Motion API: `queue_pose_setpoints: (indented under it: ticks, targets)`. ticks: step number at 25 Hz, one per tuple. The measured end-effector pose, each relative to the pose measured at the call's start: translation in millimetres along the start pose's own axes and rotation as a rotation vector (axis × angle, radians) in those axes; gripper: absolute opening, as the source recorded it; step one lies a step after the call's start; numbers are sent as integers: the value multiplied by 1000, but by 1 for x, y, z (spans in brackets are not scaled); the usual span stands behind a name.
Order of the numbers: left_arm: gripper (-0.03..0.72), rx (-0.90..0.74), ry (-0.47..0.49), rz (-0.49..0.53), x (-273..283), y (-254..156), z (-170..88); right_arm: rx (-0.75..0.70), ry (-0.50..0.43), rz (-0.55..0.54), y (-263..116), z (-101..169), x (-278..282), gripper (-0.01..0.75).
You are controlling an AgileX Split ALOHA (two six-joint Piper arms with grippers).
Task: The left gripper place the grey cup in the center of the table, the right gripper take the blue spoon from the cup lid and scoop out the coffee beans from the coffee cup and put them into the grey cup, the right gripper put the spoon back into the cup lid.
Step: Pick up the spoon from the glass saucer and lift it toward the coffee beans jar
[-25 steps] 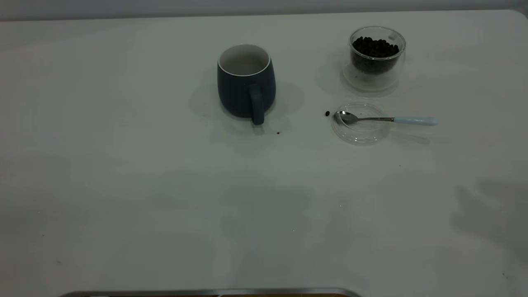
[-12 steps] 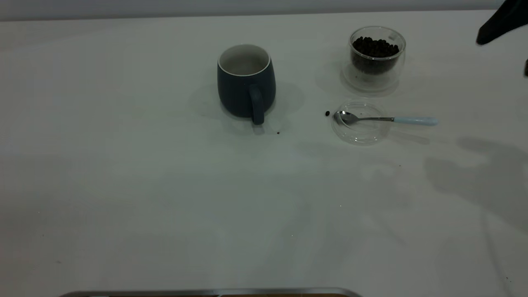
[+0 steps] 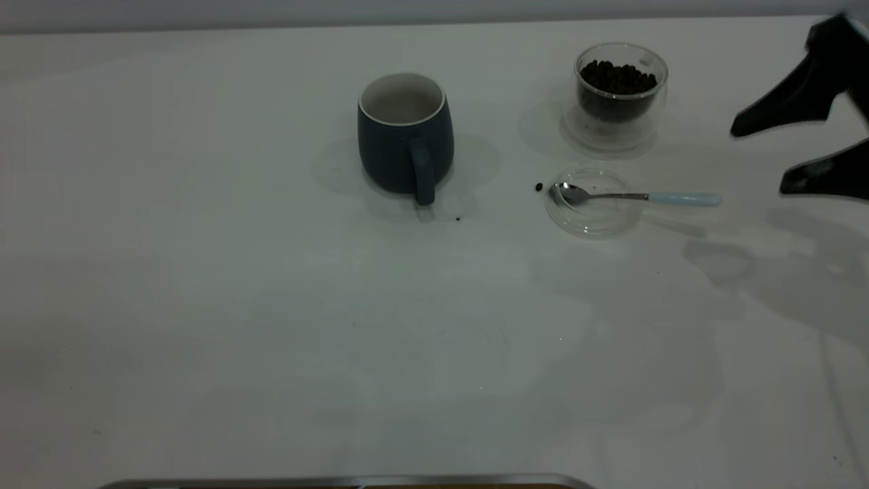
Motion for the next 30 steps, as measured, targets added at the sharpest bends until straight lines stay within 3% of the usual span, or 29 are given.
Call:
queue_pose_setpoints:
  ticks: [12, 30]
  targets:
    - [567, 1, 0, 0, 0, 0, 0, -67, 21, 68, 11, -29, -48, 683]
    - [567, 1, 1, 0, 0, 0, 0, 13, 188, 125, 30, -35, -94, 661]
Point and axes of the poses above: a point on each arm's last joint axis where the gripper is mounted, x pointing back along that axis away from the gripper, z along the wrist's bending axis when the last joint is at zero, y = z × x, the point moved 1 cm from there along -x, pointing out along that axis toward the gripper, and after that the axes turned 9 degrees about -x, right-handed, at the moved point
